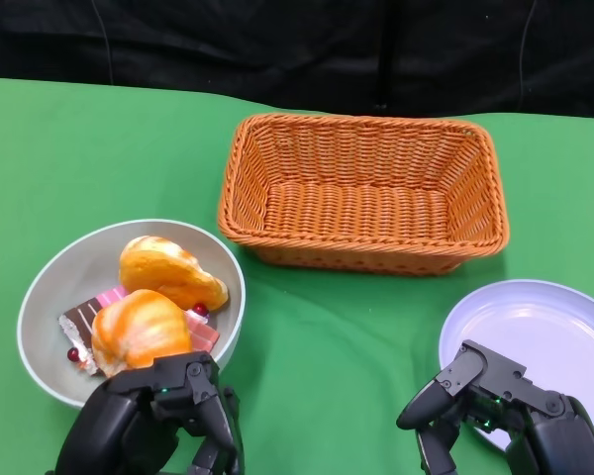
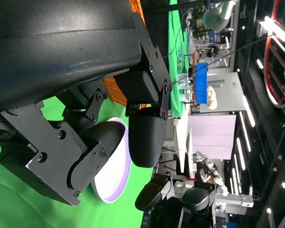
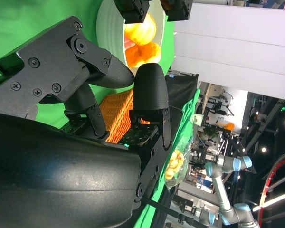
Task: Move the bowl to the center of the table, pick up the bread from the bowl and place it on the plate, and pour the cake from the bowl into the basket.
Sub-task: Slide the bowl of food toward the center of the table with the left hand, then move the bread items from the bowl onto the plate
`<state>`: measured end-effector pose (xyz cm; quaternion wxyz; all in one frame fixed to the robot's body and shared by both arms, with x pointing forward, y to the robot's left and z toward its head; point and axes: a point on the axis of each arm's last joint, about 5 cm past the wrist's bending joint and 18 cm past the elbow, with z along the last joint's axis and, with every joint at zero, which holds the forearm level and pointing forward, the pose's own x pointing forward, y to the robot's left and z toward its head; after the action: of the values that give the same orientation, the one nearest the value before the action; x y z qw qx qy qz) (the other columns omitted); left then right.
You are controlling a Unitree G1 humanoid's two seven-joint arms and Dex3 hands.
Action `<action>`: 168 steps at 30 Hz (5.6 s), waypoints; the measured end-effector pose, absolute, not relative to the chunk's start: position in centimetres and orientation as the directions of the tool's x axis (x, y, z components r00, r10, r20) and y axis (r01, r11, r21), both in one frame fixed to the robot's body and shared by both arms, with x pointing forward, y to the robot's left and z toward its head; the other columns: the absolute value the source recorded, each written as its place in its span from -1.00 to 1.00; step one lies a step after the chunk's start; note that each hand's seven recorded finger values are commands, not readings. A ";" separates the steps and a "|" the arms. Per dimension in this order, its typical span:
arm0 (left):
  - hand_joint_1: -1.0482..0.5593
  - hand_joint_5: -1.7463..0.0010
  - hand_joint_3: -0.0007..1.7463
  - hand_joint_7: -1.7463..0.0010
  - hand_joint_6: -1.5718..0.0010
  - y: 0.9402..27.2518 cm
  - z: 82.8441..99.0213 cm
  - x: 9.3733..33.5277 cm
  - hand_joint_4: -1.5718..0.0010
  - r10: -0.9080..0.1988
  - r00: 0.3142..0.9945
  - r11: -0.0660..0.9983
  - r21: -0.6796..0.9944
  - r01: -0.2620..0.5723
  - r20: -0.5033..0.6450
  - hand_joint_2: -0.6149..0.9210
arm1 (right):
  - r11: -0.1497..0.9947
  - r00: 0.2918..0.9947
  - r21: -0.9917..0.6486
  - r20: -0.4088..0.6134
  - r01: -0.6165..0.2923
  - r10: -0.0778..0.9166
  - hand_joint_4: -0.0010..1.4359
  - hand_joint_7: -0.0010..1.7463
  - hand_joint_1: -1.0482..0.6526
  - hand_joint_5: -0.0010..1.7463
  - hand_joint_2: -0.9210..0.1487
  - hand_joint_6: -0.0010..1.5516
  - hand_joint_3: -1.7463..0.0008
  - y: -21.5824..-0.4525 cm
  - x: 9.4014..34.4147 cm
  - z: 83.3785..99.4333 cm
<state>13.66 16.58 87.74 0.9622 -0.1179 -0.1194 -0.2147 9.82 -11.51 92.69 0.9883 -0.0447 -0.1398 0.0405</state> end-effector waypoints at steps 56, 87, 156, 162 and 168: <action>-0.52 0.80 -0.37 0.99 0.83 25.4 91.4 18.4 1.00 -0.002 0.973 0.923 0.375 -0.087 0.231 1.00 | 0.993 0.958 -0.106 0.274 -0.051 0.079 -0.01 0.63 -0.03 0.96 -0.13 -0.06 -0.34 -11.7 10.0 92.8; -0.48 1.00 -0.32 1.00 1.00 26.6 90.2 24.5 1.00 -0.214 0.828 0.975 -0.167 0.147 -0.518 1.00 | 0.993 0.960 -0.106 0.270 -0.050 0.077 -0.03 0.63 -0.05 0.95 -0.20 -0.07 -0.25 -11.9 9.8 92.8; -0.43 1.00 -0.26 1.00 1.00 16.2 92.9 22.7 1.00 -0.613 0.605 0.753 -0.606 0.254 -0.508 1.00 | 0.595 0.855 -0.792 0.209 -0.138 0.475 -0.80 -0.54 -0.45 0.07 -0.97 -0.61 1.00 -10.3 15.9 95.6; -0.41 0.96 -0.29 0.96 0.90 15.7 93.2 22.6 0.93 -0.501 0.694 0.855 -0.420 0.305 -0.516 1.00 | 0.461 0.867 -0.874 0.105 -0.154 0.488 -0.72 -0.70 -0.49 -0.02 -0.97 -0.49 1.00 -10.8 17.1 94.2; -0.41 0.89 -0.28 0.93 0.82 15.7 93.4 22.0 0.78 -0.435 0.776 0.897 -0.292 0.331 -0.457 1.00 | 0.374 0.876 -0.917 0.061 -0.141 0.479 -0.72 -0.75 -0.51 -0.05 -0.95 -0.44 1.00 -11.0 18.2 93.1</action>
<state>21.98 15.66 93.41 0.9372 -0.0978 0.2653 -0.2043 18.22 -11.03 93.08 0.8132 -0.5258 -0.1608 0.1906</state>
